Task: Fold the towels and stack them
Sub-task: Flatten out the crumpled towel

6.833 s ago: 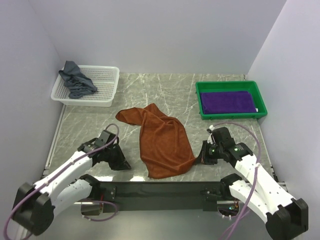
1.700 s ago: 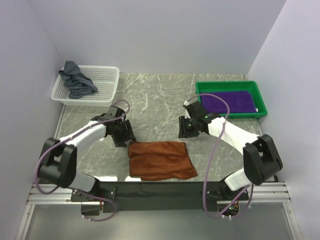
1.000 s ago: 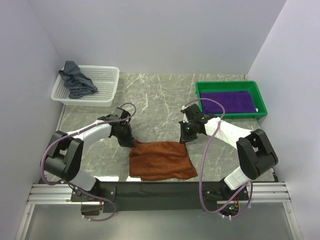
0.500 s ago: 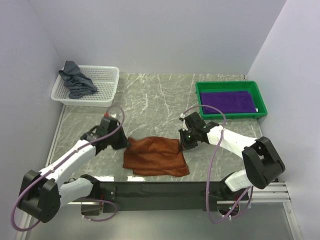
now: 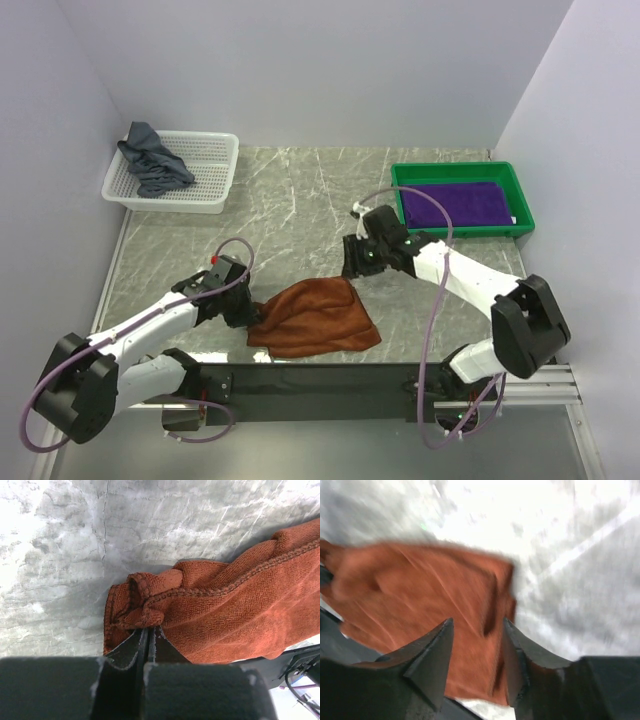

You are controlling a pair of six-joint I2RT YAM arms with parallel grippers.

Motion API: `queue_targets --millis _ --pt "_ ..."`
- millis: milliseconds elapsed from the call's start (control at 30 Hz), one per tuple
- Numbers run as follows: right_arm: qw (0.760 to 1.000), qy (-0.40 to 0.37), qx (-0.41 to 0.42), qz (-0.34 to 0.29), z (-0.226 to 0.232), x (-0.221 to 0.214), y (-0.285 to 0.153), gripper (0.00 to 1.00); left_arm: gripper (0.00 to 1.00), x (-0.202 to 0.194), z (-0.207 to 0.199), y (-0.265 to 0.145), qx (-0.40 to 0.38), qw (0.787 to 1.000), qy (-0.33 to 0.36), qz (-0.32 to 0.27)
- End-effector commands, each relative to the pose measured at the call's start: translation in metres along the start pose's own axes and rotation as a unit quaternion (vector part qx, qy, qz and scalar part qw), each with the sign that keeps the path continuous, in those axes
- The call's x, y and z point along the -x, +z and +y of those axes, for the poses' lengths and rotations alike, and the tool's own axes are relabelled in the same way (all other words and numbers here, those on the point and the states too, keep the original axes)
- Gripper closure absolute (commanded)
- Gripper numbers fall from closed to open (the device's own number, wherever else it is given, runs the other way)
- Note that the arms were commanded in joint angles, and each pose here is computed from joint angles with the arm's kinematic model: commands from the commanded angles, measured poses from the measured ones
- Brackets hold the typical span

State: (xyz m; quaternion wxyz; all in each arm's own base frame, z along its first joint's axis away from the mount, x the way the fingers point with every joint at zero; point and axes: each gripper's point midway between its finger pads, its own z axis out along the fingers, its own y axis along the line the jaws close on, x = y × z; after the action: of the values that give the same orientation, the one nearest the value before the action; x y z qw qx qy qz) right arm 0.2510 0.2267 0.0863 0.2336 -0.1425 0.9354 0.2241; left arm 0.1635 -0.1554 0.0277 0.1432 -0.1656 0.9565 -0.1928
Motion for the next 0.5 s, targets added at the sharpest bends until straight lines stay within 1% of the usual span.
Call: queue_targets --millis 0,67,167,267,333,367,467 --pt "0.997 -0.038 0.040 -0.047 0.021 0.042 0.009 0.45 0.99 0.005 -0.002 0.000 -0.004 1.000 -0.014 -0.023" --pt "0.995 -0.054 0.057 -0.053 0.027 0.049 0.014 0.44 0.99 0.003 0.000 0.002 -0.003 1.000 -0.016 -0.023" --pt "0.995 -0.065 0.074 -0.032 0.031 0.047 0.029 0.43 0.99 0.001 0.002 0.003 -0.002 1.000 -0.018 -0.022" --pt "0.994 -0.062 0.094 0.012 0.031 0.030 0.048 0.42 0.99 0.000 0.002 0.004 -0.002 1.000 -0.015 -0.023" --pt "0.992 -0.061 0.109 0.025 0.033 0.021 0.053 0.42 0.99 0.001 0.001 0.003 -0.001 1.000 -0.015 -0.024" --pt "0.991 -0.061 0.111 0.030 0.033 0.017 0.056 0.43 0.99 0.001 0.001 0.003 -0.002 1.000 -0.015 -0.025" --pt "0.991 -0.064 0.113 0.043 0.032 0.009 0.062 0.50 0.99 0.001 0.001 0.003 0.000 1.000 -0.013 -0.024"
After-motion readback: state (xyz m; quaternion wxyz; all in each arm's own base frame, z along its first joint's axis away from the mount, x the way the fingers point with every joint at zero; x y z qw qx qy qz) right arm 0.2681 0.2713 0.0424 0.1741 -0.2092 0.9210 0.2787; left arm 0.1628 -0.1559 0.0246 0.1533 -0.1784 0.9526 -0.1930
